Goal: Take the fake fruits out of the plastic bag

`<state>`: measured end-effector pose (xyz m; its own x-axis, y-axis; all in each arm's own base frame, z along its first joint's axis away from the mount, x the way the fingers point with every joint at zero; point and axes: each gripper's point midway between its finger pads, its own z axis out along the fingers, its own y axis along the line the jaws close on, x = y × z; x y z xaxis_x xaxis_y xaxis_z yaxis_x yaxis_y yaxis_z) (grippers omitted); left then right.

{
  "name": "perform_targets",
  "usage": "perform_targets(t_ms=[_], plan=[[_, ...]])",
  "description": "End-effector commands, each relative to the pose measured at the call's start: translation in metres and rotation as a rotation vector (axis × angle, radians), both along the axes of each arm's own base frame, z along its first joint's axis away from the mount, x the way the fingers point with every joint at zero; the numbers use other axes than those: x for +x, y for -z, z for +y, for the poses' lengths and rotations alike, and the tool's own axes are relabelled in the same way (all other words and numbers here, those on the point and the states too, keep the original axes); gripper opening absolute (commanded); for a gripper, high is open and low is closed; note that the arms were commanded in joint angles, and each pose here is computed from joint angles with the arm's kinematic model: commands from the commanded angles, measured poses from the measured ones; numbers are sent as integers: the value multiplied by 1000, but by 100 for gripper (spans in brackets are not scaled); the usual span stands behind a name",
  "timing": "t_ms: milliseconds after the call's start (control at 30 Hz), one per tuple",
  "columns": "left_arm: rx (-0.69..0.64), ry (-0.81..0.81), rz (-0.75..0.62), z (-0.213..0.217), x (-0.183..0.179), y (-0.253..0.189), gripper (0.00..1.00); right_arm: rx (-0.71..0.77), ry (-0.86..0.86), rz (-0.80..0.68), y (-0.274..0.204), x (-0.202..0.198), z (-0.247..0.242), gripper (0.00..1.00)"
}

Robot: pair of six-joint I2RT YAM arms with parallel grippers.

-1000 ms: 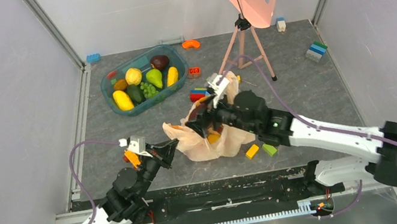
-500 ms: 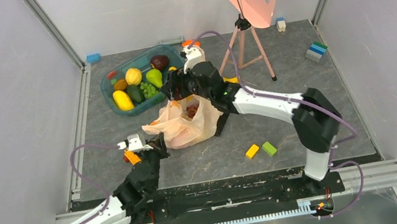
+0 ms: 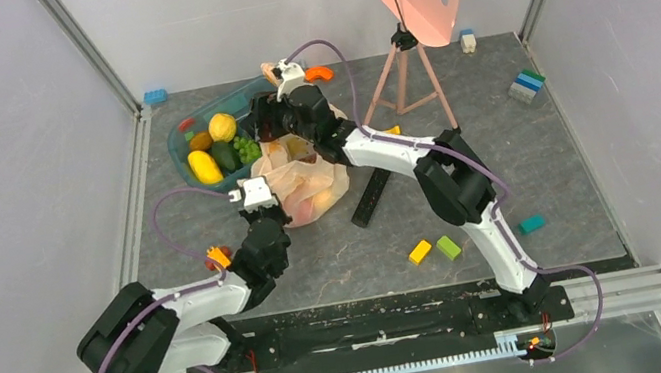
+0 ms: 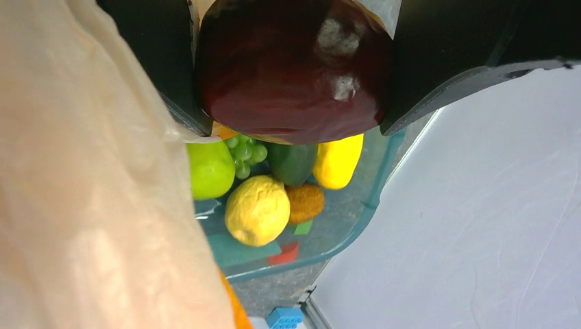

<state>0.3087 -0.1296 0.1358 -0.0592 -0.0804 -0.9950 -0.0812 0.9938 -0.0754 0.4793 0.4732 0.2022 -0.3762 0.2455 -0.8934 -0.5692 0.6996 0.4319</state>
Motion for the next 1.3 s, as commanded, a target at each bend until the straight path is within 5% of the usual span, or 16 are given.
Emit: perform_targets(t_ms=[0,267,433,800,1267], plan=[[-41,-30,-108,2,19,-38,2,63,18,-79,-18,31,5,73],[29,-75,-39,18,33,-16,2,62,46,-79,17,59,3,79],[37,-90,-10,25,36,-1,2,56,-4,-99,21,52,7,98],[26,-73,8,26,34,2,2,56,0,-146,-17,38,-10,98],[34,-43,27,20,35,6,2,86,-40,-117,-9,51,-6,98]])
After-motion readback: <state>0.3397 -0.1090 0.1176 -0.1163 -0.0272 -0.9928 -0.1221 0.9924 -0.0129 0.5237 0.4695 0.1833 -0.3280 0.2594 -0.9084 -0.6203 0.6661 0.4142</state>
